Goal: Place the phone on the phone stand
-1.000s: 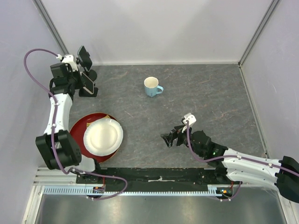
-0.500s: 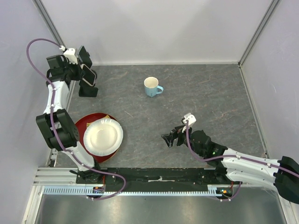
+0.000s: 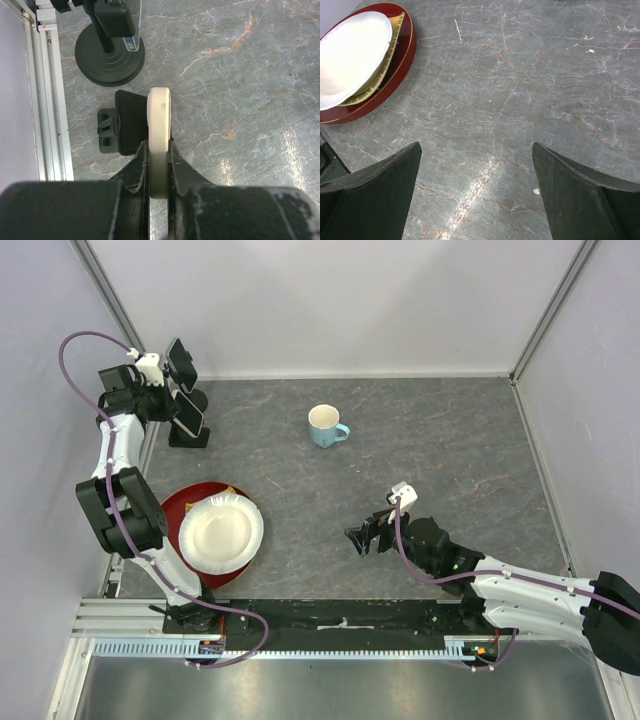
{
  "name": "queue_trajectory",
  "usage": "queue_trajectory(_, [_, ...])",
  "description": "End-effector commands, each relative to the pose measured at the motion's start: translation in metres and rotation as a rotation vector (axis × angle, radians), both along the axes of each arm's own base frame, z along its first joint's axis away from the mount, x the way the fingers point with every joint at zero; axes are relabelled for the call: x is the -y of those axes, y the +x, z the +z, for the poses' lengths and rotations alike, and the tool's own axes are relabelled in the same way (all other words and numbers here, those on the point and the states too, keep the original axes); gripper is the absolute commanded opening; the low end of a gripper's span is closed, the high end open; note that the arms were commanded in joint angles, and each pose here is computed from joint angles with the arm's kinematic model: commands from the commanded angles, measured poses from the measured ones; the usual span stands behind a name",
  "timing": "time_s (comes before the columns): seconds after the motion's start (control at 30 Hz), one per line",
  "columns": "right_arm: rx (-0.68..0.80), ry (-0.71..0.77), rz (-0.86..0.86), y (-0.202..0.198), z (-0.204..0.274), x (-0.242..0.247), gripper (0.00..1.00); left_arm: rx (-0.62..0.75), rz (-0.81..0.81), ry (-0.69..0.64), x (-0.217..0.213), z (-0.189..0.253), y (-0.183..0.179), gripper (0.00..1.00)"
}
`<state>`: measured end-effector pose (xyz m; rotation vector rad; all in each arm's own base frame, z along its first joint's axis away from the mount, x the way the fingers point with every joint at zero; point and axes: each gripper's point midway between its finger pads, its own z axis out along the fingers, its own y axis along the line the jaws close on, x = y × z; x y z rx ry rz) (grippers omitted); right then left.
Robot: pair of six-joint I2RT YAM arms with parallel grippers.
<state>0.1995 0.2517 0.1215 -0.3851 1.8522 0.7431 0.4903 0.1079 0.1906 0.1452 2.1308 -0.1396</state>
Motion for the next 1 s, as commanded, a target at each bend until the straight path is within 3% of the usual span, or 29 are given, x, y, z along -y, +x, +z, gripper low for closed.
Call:
queue_trajectory(0.0, [0.024,0.059,0.006,0.003,0.017,-0.006,0.98,0.074,-0.013,0.063,-0.009,0.018,0.015,0.02])
queue_trajectory(0.3, [0.025,0.062,0.007,0.003,0.018,-0.006,0.98,0.024,0.034,0.061,-0.016,0.001,0.013,0.04])
queue_trajectory(0.47, [0.025,0.064,0.008,0.003,0.018,-0.006,0.98,0.015,0.096,0.058,-0.025,-0.001,0.017,0.34])
queue_trajectory(0.57, [0.023,0.06,0.007,0.004,0.017,-0.006,0.98,0.009,0.128,0.063,-0.03,-0.003,0.019,0.41])
queue_trajectory(0.83, [0.022,0.058,0.012,0.004,0.017,-0.008,0.98,0.028,0.164,0.046,-0.034,0.005,0.025,0.49])
queue_trajectory(0.97, [0.022,0.058,0.014,0.004,0.017,-0.008,0.98,0.048,0.189,0.031,-0.035,0.012,0.025,0.63])
